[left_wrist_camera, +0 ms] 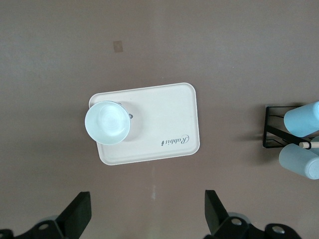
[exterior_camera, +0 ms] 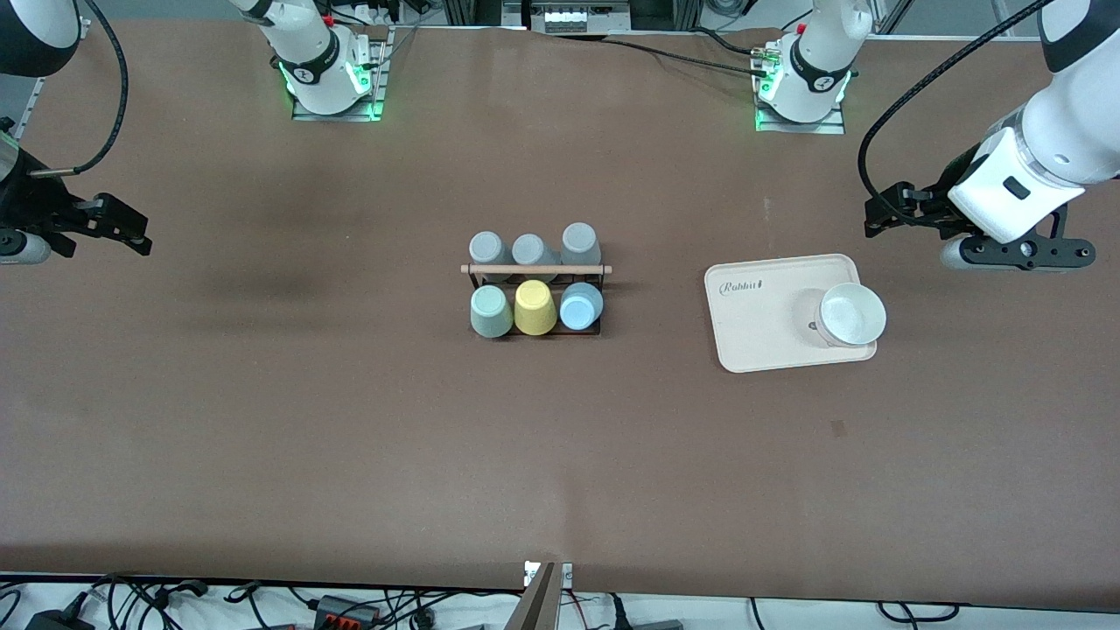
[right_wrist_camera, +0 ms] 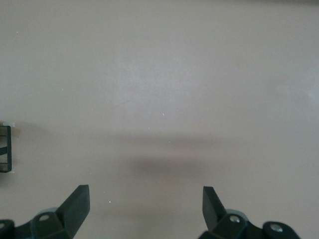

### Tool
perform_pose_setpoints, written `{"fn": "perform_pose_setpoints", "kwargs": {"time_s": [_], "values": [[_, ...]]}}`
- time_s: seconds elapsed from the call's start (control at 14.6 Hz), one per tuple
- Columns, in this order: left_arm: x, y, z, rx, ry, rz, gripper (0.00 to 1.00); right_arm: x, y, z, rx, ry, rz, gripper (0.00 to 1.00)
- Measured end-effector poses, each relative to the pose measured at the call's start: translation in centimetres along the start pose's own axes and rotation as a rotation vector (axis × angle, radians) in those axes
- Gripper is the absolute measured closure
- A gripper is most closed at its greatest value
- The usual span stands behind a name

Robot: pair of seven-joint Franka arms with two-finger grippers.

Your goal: Hang scattered cups on rack with three cups

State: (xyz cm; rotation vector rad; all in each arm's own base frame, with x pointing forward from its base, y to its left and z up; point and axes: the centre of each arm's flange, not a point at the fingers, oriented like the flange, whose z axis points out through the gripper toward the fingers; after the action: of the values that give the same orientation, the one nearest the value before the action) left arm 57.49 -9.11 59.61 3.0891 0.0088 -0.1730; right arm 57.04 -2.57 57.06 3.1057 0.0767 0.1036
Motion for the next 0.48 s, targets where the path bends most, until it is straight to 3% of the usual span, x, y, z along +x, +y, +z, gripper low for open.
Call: {"fn": "perform_pose_setpoints", "kwargs": {"time_s": [0.48], "values": [[0.0,-0.1,0.0,0.000,0.000,-0.002,0.00,-0.2,1.2,-0.3,-0.001,-0.005,0.021,0.00]]}}
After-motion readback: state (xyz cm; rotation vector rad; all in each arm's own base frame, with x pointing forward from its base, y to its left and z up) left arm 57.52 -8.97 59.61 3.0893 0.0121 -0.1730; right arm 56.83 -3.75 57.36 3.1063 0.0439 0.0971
